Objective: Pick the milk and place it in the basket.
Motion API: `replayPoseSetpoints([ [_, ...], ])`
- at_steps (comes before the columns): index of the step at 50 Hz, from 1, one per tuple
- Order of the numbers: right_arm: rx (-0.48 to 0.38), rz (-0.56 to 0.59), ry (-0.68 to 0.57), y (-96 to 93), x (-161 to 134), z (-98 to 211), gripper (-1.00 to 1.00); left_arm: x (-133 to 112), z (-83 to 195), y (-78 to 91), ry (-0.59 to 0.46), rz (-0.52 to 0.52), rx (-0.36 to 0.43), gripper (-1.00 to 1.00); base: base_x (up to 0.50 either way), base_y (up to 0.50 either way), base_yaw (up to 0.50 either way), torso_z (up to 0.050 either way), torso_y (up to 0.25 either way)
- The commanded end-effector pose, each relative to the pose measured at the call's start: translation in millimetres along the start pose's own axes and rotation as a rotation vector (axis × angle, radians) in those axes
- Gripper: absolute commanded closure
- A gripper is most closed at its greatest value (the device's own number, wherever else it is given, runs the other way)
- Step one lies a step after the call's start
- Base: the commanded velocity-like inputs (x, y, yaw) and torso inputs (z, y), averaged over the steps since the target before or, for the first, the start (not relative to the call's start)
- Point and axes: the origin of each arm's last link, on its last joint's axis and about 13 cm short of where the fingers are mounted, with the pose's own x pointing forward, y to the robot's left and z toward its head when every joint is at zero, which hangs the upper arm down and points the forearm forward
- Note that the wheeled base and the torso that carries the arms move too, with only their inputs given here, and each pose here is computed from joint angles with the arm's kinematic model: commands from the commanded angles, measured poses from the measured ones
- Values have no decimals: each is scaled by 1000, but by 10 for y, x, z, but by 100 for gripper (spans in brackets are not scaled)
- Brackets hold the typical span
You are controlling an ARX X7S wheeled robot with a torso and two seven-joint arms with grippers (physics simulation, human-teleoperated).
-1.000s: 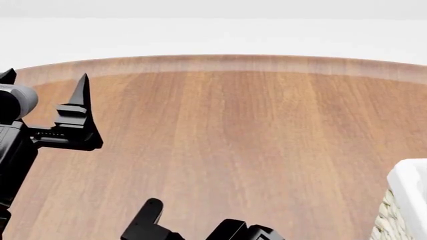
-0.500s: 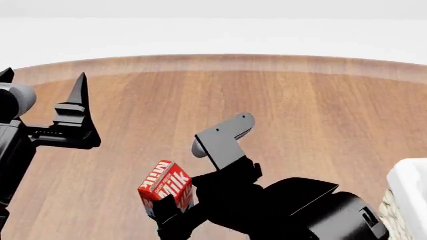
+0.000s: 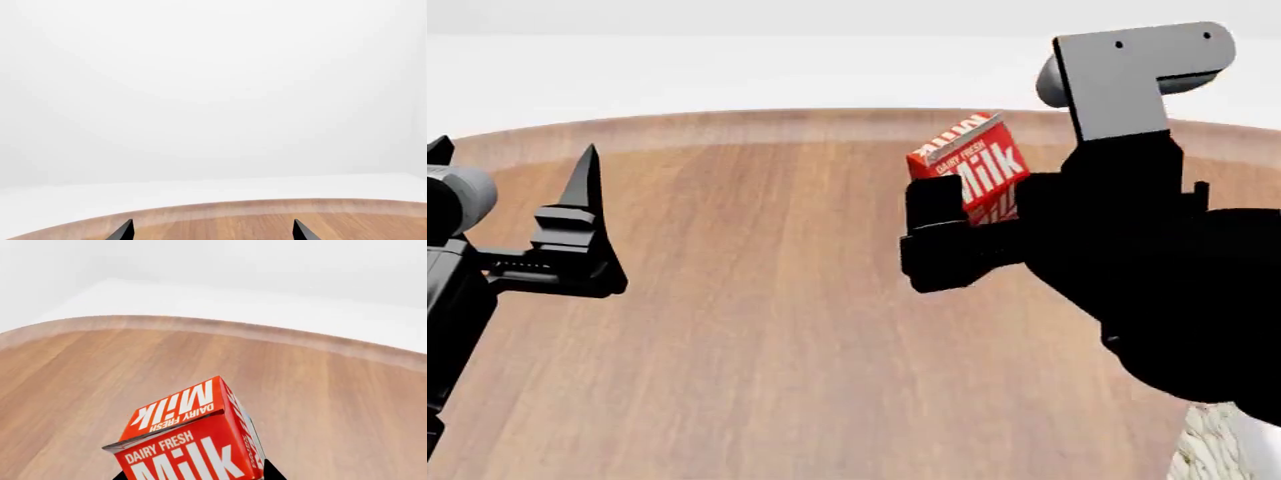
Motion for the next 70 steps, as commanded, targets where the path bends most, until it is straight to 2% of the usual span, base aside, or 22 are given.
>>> replayPoseSetpoints([
  [1, 69, -239, -100, -303, -419, 250, 100, 2, -10, -1, 2, -1, -2, -100, 0, 0, 0, 0, 0],
  [16, 190, -508, -140, -624, -805, 264, 100, 13, -30, 12, 7, 3, 1, -100, 0, 0, 0, 0, 1],
  [29, 248, -636, -121, -660, -1182, 226, 100, 5, -36, 9, 10, 2, 1, -100, 0, 0, 0, 0, 1],
  [32, 250, -648, -97, -650, -1270, 182, 100, 5, -41, 6, 10, 1, 3, -100, 0, 0, 0, 0, 3],
  [37, 250, -602, -10, -599, -1362, 94, 100, 2, -46, -11, 12, -3, 5, -100, 0, 0, 1, 0, 0],
  [41, 265, -597, 6, -586, -1442, 53, 100, -8, -31, -17, 10, -4, 5, -100, 0, 0, 0, 0, 2],
  [51, 277, -690, 67, -633, -1595, -58, 100, -11, -34, -14, 10, -4, 4, -100, 0, 0, 0, 0, 1],
  [64, 332, -755, 40, -738, -1686, -195, 100, 3, -59, -4, 17, 0, 6, -100, 0, 0, 0, 2, 1],
  [67, 347, -816, -34, -782, -1744, -177, 100, 1, -62, -6, 17, -1, 9, -100, 0, 1, 0, 0, 3],
  [70, 358, -819, -77, -795, -1760, -177, 100, 2, -62, -6, 17, 0, 10, -100, 0, 0, 0, 0, 0],
])
